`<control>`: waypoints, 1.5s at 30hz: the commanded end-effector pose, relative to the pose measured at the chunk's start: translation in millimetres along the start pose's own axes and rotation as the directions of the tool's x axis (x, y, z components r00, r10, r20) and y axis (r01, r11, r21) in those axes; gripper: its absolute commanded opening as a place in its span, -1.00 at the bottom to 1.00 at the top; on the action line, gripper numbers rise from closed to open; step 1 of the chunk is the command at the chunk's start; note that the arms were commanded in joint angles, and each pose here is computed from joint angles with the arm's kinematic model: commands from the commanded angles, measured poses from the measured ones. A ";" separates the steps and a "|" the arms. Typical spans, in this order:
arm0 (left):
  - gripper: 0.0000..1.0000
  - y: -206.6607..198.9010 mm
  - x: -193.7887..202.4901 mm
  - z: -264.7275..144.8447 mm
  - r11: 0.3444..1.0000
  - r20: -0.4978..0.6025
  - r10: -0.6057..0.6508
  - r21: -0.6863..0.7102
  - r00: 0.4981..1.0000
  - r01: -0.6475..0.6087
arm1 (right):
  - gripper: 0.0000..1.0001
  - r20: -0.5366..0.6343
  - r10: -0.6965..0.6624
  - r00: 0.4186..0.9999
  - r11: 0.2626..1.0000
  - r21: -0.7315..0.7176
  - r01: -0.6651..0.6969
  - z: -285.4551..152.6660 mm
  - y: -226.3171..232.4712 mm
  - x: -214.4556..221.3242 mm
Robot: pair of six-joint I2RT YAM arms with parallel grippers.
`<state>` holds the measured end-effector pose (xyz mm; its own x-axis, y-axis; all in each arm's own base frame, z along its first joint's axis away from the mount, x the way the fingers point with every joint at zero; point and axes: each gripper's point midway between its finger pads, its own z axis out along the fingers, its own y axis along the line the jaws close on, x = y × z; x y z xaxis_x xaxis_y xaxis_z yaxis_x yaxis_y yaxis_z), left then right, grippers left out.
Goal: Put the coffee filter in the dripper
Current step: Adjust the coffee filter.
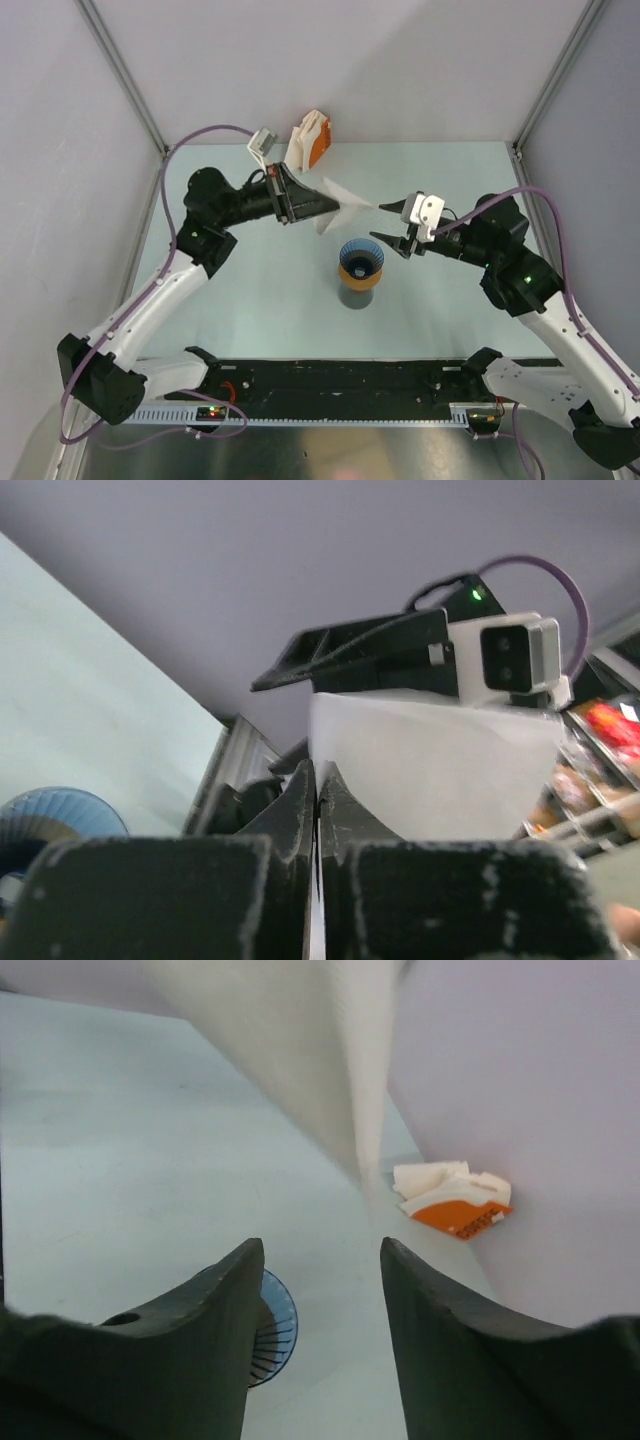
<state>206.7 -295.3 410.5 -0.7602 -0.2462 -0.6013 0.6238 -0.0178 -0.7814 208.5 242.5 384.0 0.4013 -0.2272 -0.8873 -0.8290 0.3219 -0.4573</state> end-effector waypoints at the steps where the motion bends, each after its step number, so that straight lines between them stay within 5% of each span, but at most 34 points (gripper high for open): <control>1: -0.99 9.2 -37.7 -6.2 0.949 0.086 0.244 -0.228 0.966 -0.219 | 0.33 -0.013 0.089 0.996 0.980 0.181 -0.085 -21.0 -24.5 -9.0; 8: -0.99 31.3 -78.9 -22.9 0.675 -0.006 0.561 -0.575 0.828 -0.462 | 0.67 0.043 0.404 0.914 0.795 0.478 -0.374 -77.3 -52.2 -16.6; 12: -1.00 32.9 -98.4 -19.4 0.507 -0.075 0.652 -0.696 0.754 -0.508 | 0.68 0.174 0.454 0.874 0.705 0.529 -0.472 -89.4 -76.6 -42.2; 18: -0.99 29.8 -107.0 2.3 0.374 -0.115 0.696 -0.785 0.709 -0.494 | 0.88 0.302 0.485 0.821 0.633 0.526 -0.568 -83.8 -103.2 -62.6; 29: -0.99 25.9 -103.0 21.6 0.373 -0.107 0.695 -0.792 0.711 -0.484 | 0.99 0.196 0.414 0.889 0.750 0.481 -0.455 -37.8 -94.2 -55.5; 45: -0.99 21.4 -92.1 30.1 0.437 -0.078 0.670 -0.762 0.738 -0.478 | 0.85 0.181 0.368 0.912 0.712 0.576 -0.401 1.8 -110.5 -37.1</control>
<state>302.7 -305.2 423.8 -0.1956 -0.0376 -0.9800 0.4874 0.8634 -0.1304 277.5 218.4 445.0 0.0634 0.0189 -0.9978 -0.5749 0.8180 -0.0211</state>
